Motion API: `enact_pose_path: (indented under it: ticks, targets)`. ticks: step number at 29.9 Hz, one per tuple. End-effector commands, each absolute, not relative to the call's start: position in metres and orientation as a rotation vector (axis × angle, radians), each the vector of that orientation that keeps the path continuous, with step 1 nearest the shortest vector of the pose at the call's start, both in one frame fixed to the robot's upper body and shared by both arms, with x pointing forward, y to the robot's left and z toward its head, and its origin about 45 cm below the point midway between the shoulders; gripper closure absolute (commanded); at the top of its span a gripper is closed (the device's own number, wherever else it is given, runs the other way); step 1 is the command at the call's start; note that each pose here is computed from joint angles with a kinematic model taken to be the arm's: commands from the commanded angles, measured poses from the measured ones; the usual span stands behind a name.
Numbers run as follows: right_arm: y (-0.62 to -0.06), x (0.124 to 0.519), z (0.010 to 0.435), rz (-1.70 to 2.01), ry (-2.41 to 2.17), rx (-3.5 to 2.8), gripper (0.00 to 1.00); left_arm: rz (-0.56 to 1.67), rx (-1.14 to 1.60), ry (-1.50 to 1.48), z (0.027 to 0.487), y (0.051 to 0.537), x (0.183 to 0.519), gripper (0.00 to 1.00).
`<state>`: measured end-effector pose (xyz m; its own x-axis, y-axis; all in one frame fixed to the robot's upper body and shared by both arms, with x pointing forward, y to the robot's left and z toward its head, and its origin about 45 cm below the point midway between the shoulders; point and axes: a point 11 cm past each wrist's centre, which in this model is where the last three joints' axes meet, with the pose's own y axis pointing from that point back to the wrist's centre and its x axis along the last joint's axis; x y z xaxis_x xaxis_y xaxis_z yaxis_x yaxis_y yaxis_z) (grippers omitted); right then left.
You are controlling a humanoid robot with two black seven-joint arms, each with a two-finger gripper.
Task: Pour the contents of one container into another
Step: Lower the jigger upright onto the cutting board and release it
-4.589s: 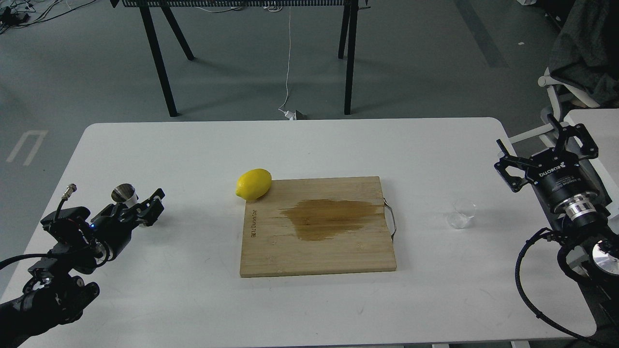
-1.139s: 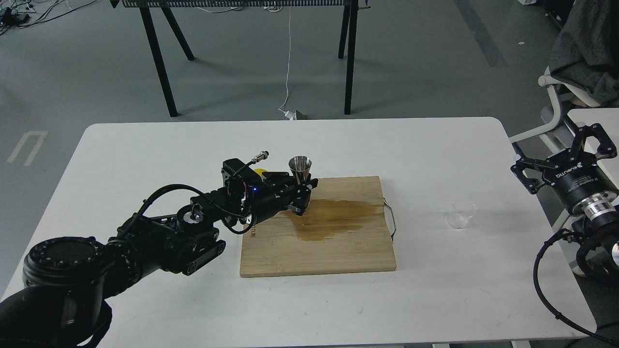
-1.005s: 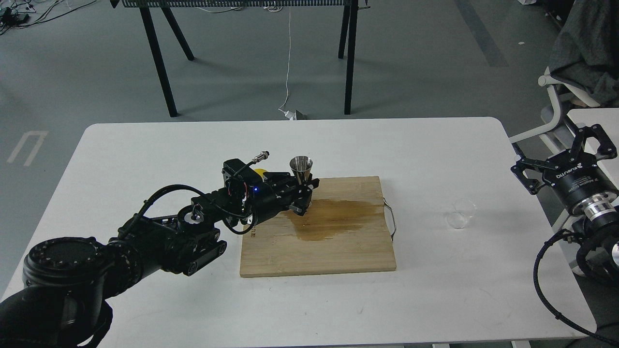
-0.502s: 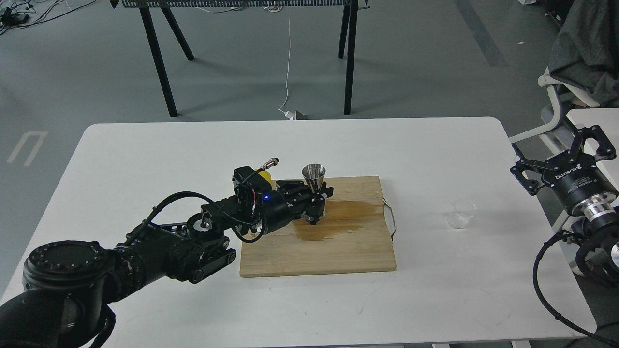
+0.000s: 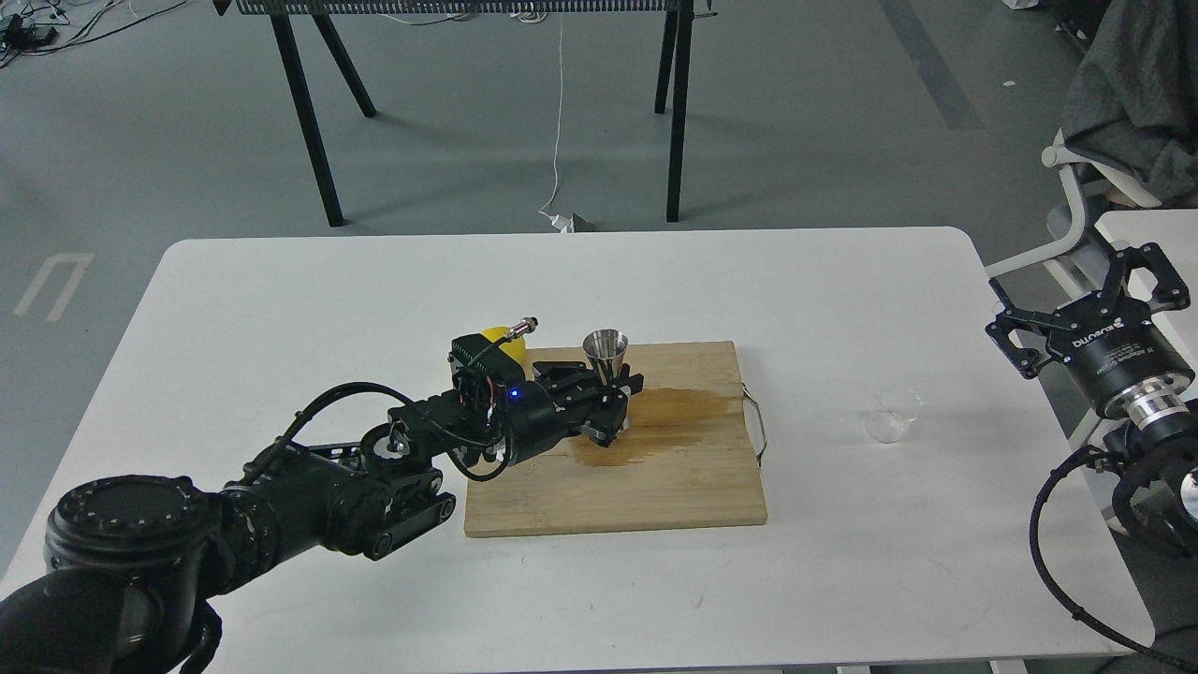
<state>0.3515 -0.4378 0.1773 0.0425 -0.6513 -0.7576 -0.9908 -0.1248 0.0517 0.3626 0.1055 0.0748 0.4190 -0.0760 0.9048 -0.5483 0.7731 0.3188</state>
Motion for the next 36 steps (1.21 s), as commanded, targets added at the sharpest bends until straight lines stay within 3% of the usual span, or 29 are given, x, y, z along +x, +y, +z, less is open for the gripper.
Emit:
enact_pose_path:
  ticks: [1, 15, 18, 20, 36]
  targets:
    - [-0.4384, 0.3514, 0.1776, 0.889, 1.652, -1.828, 0.01, 0.325, 0.649, -1.115, 0.0748, 0.1055, 0.3625, 0.68]
    - [-0.4380, 0.3516, 0.1779, 0.889, 1.651, -1.829, 0.01, 0.346, 0.641, -1.119, 0.0685, 0.1078, 0.3553, 0.53]
    - [-0.4380, 0.3516, 0.1779, 0.889, 1.651, -1.829, 0.01, 0.349, 0.640, -1.122, 0.0690, 0.1078, 0.3555, 0.39]
    - [-0.4376, 0.3517, 0.1782, 0.889, 1.649, -1.830, 0.01, 0.347, 0.640, -1.124, 0.0689, 0.1078, 0.3554, 0.15]
    - [-0.4386, 0.3513, 0.1784, 0.888, 1.650, -1.828, 0.01, 0.345, 0.640, -1.124, 0.0681, 0.1079, 0.3545, 0.10]
